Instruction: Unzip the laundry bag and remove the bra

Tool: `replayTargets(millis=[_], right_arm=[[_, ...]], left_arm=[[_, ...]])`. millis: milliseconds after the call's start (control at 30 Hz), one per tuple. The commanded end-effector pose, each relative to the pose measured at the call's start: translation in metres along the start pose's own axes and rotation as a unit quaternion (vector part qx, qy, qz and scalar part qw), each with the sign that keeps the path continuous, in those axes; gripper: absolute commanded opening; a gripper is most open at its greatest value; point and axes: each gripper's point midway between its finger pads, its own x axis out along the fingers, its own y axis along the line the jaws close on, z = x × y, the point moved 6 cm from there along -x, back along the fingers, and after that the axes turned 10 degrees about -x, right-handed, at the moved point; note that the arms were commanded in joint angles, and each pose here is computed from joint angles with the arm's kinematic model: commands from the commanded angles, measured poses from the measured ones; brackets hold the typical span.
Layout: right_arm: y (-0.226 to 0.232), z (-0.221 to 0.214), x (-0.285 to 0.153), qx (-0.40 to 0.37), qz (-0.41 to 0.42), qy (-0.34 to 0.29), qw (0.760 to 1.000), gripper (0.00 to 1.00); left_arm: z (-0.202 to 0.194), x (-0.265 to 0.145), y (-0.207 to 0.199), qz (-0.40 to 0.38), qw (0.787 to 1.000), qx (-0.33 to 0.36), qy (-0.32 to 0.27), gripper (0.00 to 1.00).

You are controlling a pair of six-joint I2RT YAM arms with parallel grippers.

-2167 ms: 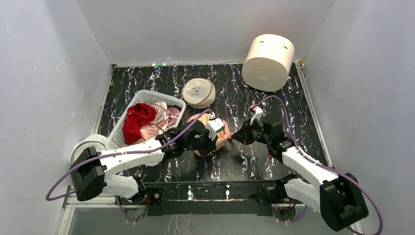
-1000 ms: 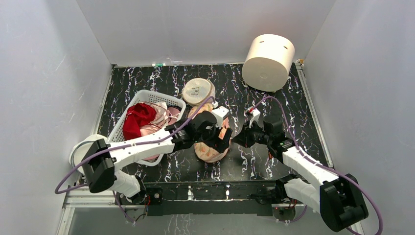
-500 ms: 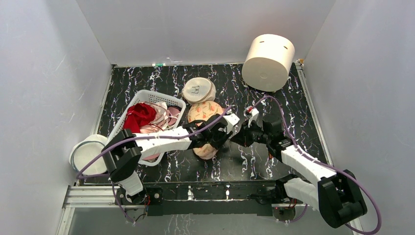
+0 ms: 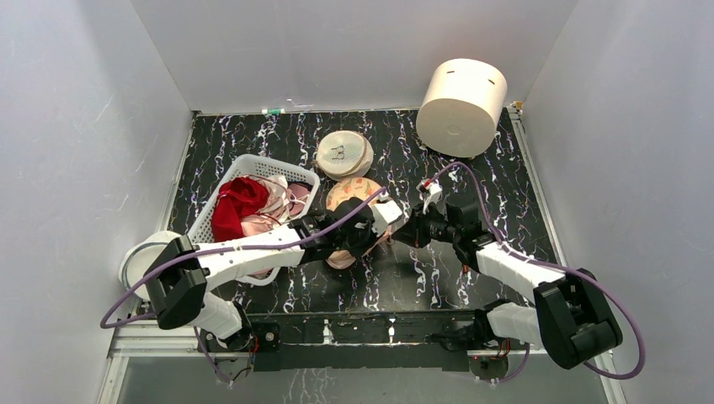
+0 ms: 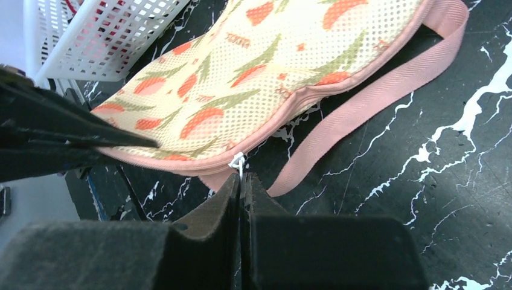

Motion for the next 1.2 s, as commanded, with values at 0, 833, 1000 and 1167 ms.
replayTargets(millis=[0,833,1000,1167], right_arm=[[-0.011,0.026,0.008,-0.003,-0.035,-0.045,0.998,0.00],[-0.095,0.045,-0.012,0.060,-0.280,-0.130,0.949,0.00],[-0.081,0.053,-0.013,0.011,-0.205,-0.119,0.971,0.00],[-0.053,0.044,-0.008,0.004,-0.090,-0.103,0.991,0.00]], left_arm=[[0.005,-0.020,-0.007,-0.040,0.999,0.015,-0.022,0.00],[0.018,-0.057,0.004,0.007,0.995,0.018,-0.099,0.00],[0.016,-0.051,0.015,0.057,0.994,0.010,-0.090,0.14],[0.013,-0.045,0.026,0.105,0.990,0.002,-0.094,0.35]])
